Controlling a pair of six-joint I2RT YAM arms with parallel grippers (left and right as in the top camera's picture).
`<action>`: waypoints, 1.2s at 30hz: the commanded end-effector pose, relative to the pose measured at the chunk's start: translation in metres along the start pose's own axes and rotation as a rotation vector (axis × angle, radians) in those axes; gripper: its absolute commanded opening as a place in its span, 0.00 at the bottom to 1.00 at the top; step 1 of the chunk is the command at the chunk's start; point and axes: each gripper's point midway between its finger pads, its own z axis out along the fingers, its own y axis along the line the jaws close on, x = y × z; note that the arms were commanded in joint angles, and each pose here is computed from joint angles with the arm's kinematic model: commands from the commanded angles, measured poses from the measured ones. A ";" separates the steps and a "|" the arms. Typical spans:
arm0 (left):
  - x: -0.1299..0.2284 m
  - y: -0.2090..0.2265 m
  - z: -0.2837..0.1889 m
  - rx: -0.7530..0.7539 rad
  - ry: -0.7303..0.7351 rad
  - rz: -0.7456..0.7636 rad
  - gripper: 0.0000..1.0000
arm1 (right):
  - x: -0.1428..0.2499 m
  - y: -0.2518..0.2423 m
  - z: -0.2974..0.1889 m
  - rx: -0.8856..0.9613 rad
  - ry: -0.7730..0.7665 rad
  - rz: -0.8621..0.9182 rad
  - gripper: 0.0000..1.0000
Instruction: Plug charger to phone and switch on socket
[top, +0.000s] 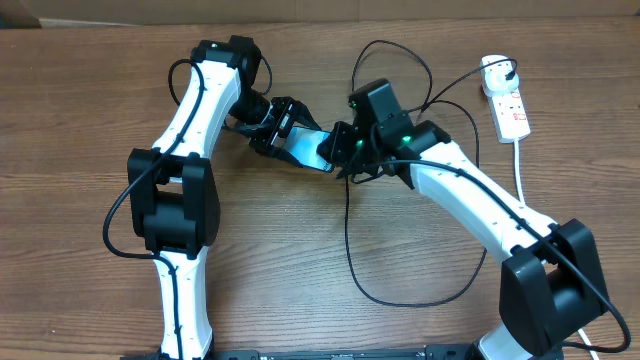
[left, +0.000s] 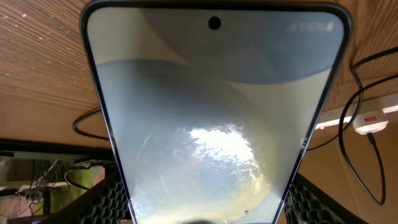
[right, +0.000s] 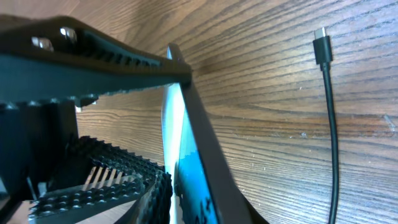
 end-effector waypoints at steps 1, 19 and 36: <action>0.010 -0.007 -0.002 0.015 0.002 0.019 0.04 | -0.007 0.006 0.000 0.014 -0.043 -0.017 0.20; 0.010 -0.007 0.000 0.007 -0.007 0.023 0.04 | -0.012 0.003 -0.001 0.030 -0.071 -0.001 0.06; 0.002 -0.011 -0.007 0.034 -0.017 0.095 0.04 | -0.027 -0.003 -0.012 0.009 -0.088 0.014 0.04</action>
